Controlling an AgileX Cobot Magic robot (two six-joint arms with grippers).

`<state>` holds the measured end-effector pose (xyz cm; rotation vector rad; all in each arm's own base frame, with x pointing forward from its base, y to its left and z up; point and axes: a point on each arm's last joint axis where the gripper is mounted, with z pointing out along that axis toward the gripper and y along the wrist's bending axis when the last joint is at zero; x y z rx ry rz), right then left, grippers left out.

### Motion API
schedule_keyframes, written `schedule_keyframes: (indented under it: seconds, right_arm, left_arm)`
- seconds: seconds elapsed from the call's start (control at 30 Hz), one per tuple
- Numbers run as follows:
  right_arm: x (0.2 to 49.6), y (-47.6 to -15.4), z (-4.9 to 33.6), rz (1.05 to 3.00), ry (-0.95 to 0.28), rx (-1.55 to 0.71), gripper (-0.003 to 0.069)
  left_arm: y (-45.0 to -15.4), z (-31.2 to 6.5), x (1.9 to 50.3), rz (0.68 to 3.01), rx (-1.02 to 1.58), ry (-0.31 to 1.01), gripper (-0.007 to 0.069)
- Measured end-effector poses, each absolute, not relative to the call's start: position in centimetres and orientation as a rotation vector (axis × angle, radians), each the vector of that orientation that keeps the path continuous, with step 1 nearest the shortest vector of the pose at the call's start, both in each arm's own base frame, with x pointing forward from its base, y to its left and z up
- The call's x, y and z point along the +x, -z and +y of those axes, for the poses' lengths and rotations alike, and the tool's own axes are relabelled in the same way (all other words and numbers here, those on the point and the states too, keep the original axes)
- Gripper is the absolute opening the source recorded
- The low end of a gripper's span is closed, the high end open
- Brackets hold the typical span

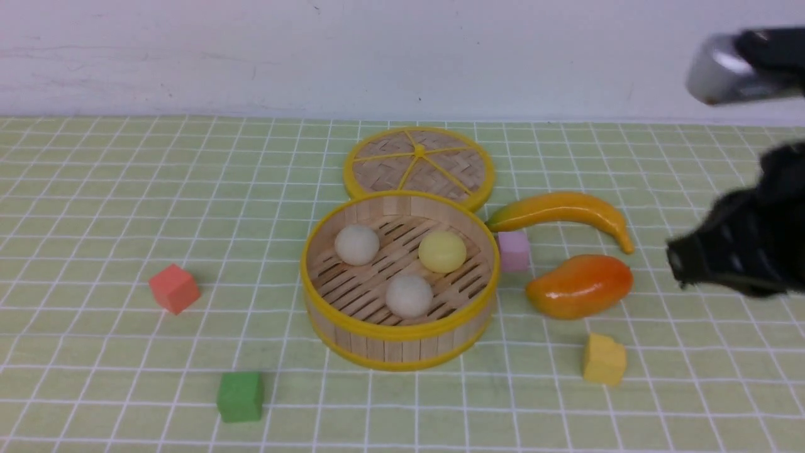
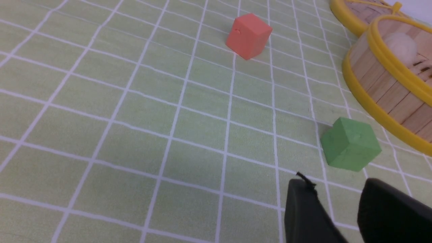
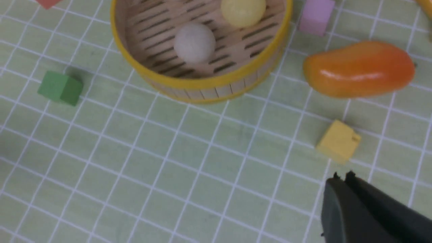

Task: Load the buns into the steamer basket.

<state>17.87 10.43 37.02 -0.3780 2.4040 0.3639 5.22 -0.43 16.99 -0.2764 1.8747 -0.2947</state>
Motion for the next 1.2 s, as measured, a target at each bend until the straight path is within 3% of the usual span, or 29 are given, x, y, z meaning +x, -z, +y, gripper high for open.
schedule_keyframes:
  seconds: [0.23,0.6,0.73,0.97,1.13,1.2]
  right_arm:
    - [11.6,-32.6,6.9,2.323,-0.405,-0.35,-0.002]
    - [7.4,-31.7,4.5,2.283,-0.422,-0.344,-0.0015]
    - [7.2,-31.7,3.6,2.243,-0.312,-0.366,-0.001]
    - [5.9,-31.0,0.7,1.999,-0.164,-0.031,-0.001]
    - [4.3,-26.8,-0.3,1.855,-0.028,0.1,-0.0006]
    - [4.4,-23.1,-0.6,1.853,0.015,0.148,-0.0003]
  left_arm:
    - [-17.0,-0.4,5.2,1.875,-0.276,0.295,0.0237]
    - [-17.0,-0.4,5.2,1.875,-0.276,0.295,0.0237]
    - [-17.0,-0.4,5.2,1.875,-0.276,0.295,0.0237]
    - [-17.0,-0.4,5.2,1.875,-0.276,0.295,0.0237]
    - [-17.0,-0.4,5.2,1.875,-0.277,0.294,0.0237]
    - [-17.0,-0.4,5.2,1.875,-0.277,0.294,0.0237]
